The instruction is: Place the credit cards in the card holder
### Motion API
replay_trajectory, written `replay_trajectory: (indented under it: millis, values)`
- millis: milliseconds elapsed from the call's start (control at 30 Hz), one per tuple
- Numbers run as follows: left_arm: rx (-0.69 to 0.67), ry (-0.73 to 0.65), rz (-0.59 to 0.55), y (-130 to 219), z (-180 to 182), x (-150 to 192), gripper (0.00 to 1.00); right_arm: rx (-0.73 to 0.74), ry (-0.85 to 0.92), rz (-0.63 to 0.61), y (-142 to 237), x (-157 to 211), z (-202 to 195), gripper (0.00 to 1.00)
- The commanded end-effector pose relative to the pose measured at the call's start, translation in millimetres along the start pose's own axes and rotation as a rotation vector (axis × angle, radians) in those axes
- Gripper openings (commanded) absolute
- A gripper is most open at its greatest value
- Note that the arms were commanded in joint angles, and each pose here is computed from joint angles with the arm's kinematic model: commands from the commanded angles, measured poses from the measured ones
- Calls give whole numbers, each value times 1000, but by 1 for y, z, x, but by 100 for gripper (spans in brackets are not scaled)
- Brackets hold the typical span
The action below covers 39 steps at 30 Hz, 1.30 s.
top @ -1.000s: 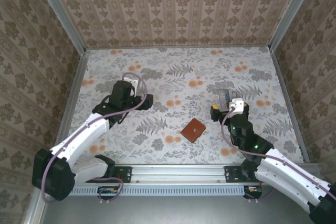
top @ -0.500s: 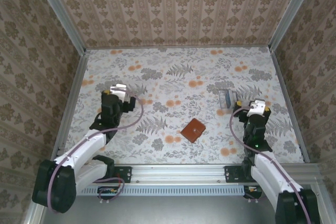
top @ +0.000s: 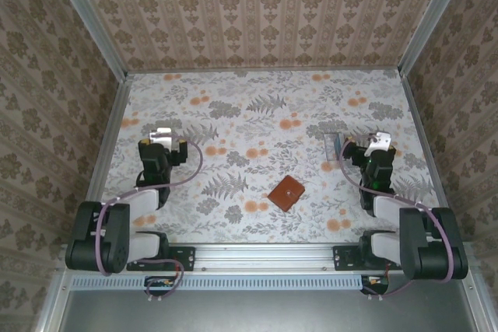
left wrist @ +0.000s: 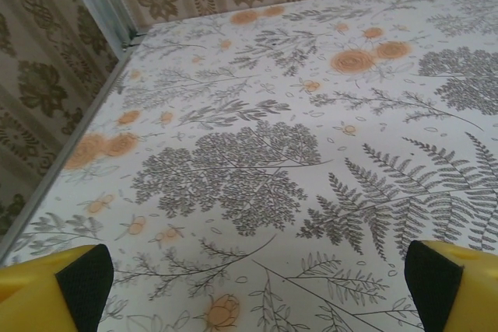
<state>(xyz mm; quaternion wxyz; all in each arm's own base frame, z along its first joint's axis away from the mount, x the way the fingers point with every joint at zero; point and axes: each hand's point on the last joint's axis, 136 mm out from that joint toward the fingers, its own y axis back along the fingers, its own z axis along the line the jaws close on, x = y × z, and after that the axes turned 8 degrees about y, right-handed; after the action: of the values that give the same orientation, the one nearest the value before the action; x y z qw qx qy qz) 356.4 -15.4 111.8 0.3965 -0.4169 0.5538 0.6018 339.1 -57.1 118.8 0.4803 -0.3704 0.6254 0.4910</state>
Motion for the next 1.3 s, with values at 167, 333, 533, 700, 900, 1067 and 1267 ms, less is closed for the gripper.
replay_trajectory:
  millis: [167, 333, 533, 700, 900, 1067, 1267]
  values:
    - [67, 14, -93, -18, 1, -13, 100, -251, 60, -65, -20, -10, 54, 100]
    - [59, 28, -96, -25, 4, -4, 100, -279, 143, -47, -28, 1, 75, 100]
    - [45, 33, -42, -37, 6, 0, 100, -290, 197, -8, -33, 3, 86, 100]
    - [15, 87, 9, -46, 19, 3, 100, -305, 170, 32, -40, 5, 83, 100]
    - [17, 85, 8, -46, 18, 2, 100, -332, 129, 45, -43, 5, 79, 100]
    - [16, 82, 7, -46, 18, 1, 100, -329, 121, 62, -46, 5, 78, 100]
    - [14, 65, 18, -47, 15, 3, 100, -299, 121, 60, -46, 4, 75, 100]
